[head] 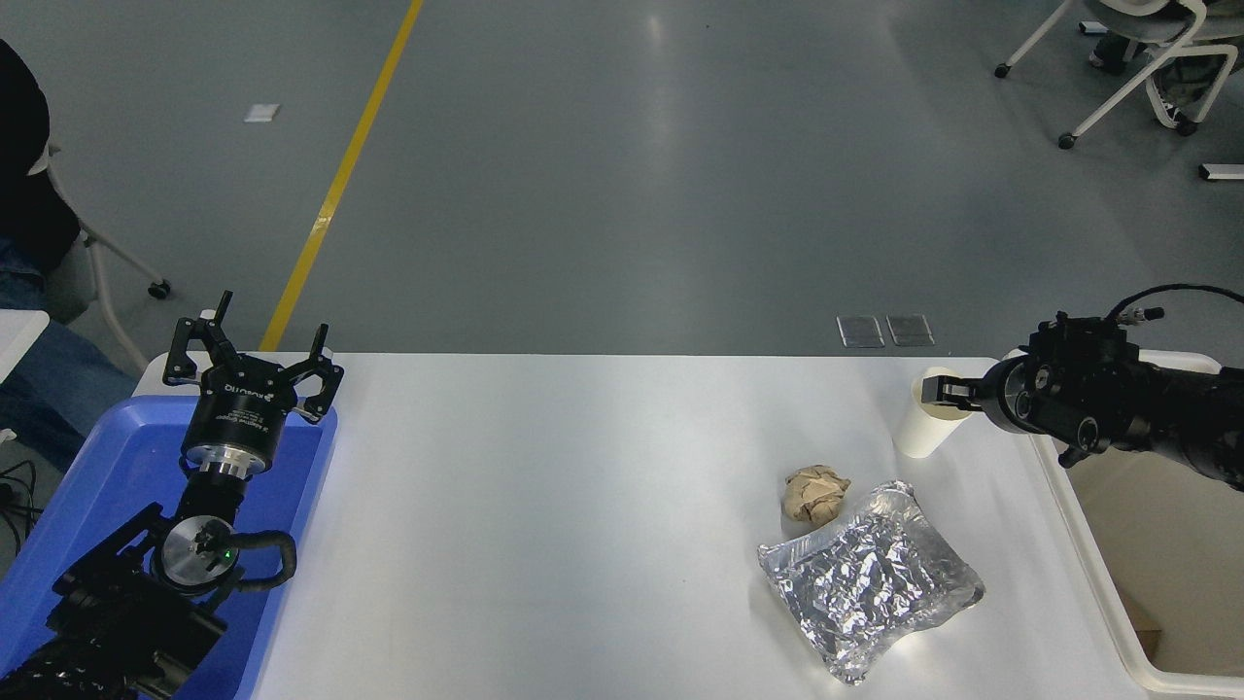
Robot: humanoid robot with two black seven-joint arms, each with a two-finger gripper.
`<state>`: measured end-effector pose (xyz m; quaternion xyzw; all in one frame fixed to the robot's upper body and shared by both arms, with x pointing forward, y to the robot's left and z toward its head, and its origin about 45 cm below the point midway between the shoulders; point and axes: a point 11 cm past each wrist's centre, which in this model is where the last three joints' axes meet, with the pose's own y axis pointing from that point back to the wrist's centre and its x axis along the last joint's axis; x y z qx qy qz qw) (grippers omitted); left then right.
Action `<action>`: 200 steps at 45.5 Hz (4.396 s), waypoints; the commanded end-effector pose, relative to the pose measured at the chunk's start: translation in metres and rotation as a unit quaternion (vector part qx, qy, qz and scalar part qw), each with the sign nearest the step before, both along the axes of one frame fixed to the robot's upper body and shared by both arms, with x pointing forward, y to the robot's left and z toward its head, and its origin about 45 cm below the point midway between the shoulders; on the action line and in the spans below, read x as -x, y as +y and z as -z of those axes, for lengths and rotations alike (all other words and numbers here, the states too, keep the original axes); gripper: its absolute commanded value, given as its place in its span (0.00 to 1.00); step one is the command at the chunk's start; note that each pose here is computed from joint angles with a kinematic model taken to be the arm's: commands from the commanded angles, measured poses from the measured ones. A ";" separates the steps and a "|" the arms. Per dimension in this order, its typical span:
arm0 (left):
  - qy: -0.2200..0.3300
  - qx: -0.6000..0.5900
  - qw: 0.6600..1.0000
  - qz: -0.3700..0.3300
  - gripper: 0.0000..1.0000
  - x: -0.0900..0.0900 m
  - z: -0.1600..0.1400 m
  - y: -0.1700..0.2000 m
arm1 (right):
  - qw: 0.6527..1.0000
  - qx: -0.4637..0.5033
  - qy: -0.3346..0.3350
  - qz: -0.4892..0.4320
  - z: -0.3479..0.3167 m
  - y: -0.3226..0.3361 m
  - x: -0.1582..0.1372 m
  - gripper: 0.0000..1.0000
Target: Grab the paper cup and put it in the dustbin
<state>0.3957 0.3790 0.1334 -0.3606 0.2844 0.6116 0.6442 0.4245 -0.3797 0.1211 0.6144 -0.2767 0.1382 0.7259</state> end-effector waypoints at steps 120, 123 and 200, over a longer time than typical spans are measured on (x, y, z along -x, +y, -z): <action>0.001 0.000 1.000 0.000 1.00 0.001 0.001 0.000 | 0.979 -0.040 -0.047 0.193 -0.117 -0.233 0.081 0.00; 0.000 0.000 1.000 0.000 1.00 0.000 0.000 0.000 | 0.975 -0.043 -0.052 0.214 -0.093 -0.238 0.093 0.00; 0.001 0.000 1.000 0.001 1.00 0.000 0.000 0.000 | 0.945 -0.153 0.231 -0.173 -0.241 0.114 0.082 1.00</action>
